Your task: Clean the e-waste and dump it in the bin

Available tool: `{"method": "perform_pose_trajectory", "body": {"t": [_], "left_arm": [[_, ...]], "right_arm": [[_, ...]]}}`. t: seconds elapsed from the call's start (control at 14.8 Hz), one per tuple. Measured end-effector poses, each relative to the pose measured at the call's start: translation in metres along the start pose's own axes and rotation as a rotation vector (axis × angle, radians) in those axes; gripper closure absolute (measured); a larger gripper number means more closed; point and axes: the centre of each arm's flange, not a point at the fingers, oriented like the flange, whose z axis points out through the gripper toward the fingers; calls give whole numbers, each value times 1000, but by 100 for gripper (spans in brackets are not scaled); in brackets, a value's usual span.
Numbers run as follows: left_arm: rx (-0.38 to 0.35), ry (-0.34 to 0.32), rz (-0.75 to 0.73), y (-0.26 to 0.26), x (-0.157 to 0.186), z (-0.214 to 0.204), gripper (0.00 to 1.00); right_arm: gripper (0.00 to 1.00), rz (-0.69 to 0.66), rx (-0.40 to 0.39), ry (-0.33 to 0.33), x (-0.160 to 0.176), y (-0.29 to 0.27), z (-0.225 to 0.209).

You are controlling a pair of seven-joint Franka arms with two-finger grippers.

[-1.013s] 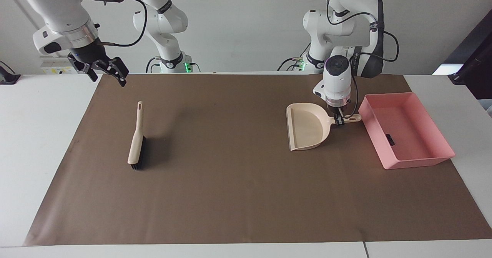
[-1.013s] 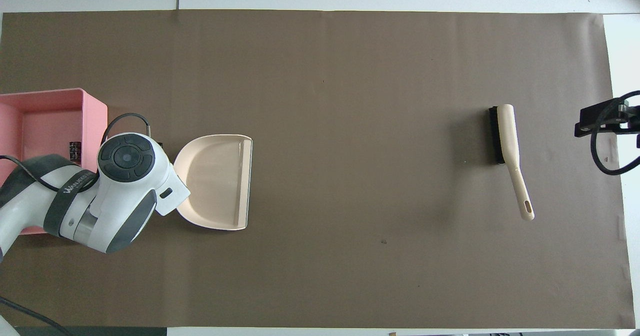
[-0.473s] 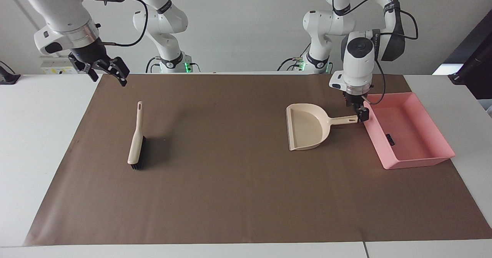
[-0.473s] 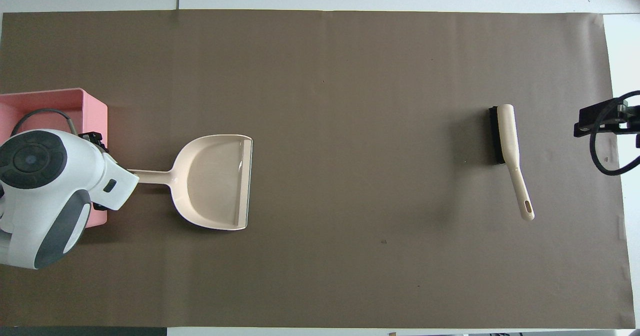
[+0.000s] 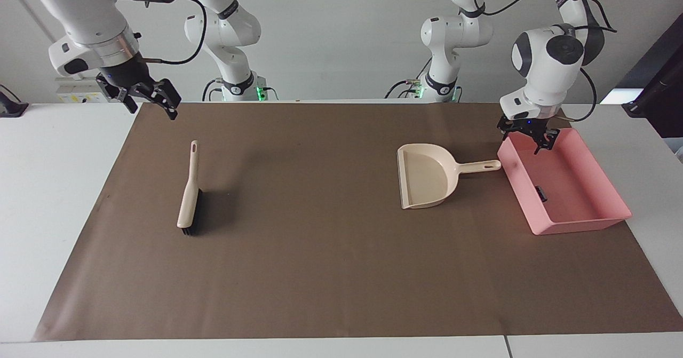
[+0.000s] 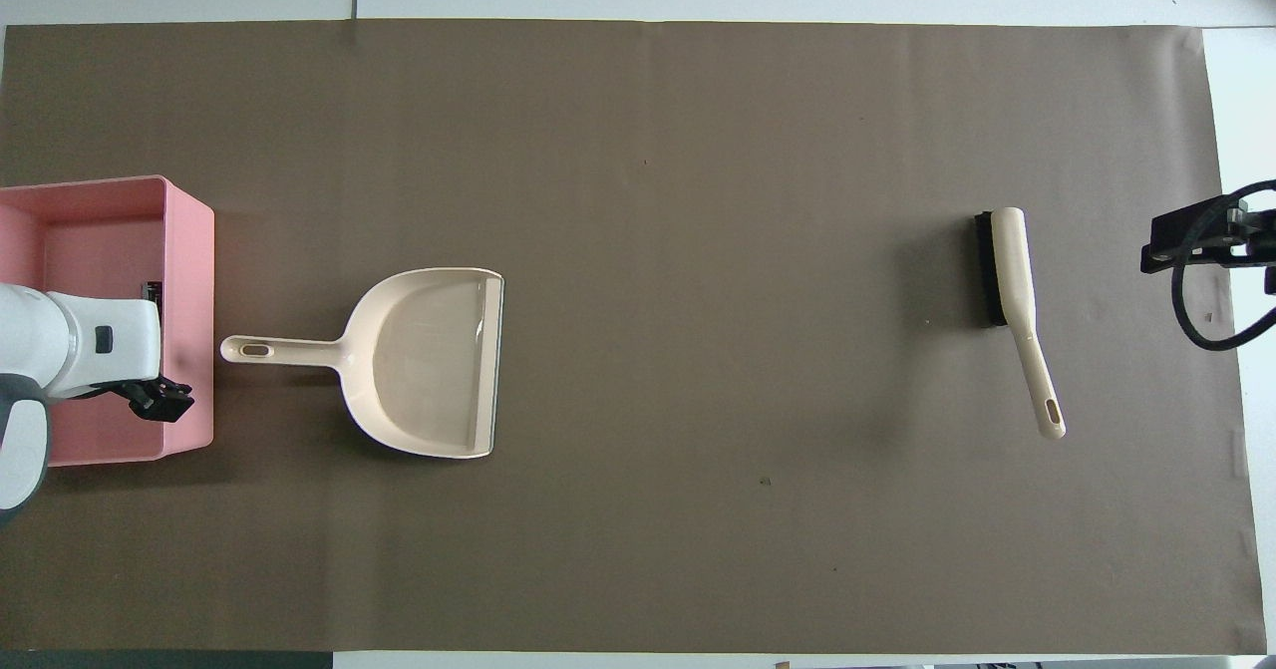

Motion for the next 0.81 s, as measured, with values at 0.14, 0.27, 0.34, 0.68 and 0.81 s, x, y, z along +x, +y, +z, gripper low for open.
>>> {"method": "perform_pose_trajectory", "body": {"t": [0.14, 0.27, 0.34, 0.68, 0.81], "left_arm": [[-15, 36, -166, -2, 5, -12, 3], [-38, 69, -280, -8, 11, -34, 2], [-56, 74, -321, -12, 13, -47, 2], [-121, 67, -479, -37, 32, -120, 2], [-146, 67, -551, -39, 34, -136, 2]], "right_arm": [[0, 0, 0, 0, 0, 0, 0], [0, 0, 0, 0, 0, 0, 0], [0, 0, 0, 0, 0, 0, 0], [0, -30, -1, 0, 0, 0, 0], [0, -47, -1, 0, 0, 0, 0]]}}
